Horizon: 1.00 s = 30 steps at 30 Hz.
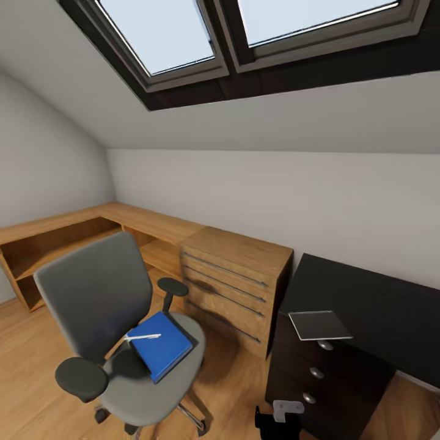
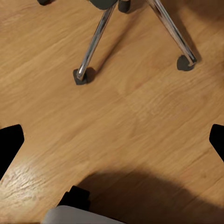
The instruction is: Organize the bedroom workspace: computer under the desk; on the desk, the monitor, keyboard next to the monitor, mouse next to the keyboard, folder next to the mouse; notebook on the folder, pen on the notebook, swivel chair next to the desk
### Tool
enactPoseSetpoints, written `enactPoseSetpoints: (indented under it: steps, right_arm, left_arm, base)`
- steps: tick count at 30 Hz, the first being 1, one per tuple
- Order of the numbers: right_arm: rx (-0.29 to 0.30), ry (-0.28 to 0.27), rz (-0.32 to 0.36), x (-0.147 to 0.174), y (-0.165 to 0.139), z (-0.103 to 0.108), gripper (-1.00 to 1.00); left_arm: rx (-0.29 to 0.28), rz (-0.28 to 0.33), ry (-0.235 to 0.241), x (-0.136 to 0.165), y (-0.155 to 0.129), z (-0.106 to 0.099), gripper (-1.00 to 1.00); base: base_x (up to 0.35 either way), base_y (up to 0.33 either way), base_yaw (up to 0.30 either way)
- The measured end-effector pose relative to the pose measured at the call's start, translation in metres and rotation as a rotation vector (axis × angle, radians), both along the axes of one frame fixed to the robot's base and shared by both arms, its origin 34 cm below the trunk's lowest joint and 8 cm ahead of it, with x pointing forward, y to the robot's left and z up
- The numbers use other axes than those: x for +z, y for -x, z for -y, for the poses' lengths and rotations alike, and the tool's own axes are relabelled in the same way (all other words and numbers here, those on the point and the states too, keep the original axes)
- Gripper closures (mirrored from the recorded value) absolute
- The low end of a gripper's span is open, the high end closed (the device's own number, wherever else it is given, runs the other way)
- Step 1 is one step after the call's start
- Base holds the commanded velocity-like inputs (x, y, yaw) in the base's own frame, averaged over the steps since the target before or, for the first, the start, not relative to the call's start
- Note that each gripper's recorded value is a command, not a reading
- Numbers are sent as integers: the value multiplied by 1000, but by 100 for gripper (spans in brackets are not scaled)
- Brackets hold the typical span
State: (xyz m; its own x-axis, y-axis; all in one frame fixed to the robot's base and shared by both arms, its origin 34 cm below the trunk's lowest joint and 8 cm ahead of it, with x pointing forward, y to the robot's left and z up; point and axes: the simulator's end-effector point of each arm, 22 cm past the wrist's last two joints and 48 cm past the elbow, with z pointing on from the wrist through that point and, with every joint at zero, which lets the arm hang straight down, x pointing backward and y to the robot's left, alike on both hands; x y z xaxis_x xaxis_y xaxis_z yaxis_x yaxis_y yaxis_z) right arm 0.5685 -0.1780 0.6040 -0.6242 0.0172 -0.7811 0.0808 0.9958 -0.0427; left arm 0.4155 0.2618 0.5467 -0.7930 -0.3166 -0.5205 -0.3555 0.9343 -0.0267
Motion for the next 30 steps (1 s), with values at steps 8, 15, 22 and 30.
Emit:
enactPoseSetpoints:
  steps: [8,15,22,30]
  right_arm:
    - [5,2,1,0,0,0,-100]
    - [5,2,13,2,-2,0,-100]
    - [1,-3,53,9,-7,0,-100]
    - [-1,-4,55,9,-7,0,-100]
  left_arm:
    - [4,-5,-4,-1,1,-3,-100]
    - [6,-15,-11,-3,5,-9,-100]
    - [5,-27,-14,-7,10,-11,-100]
    - [16,33,-26,0,0,-16,-100]
  base:
    - [0,0,281]
    - [0,0,273]
    - [0,0,246]
    - [0,0,275]
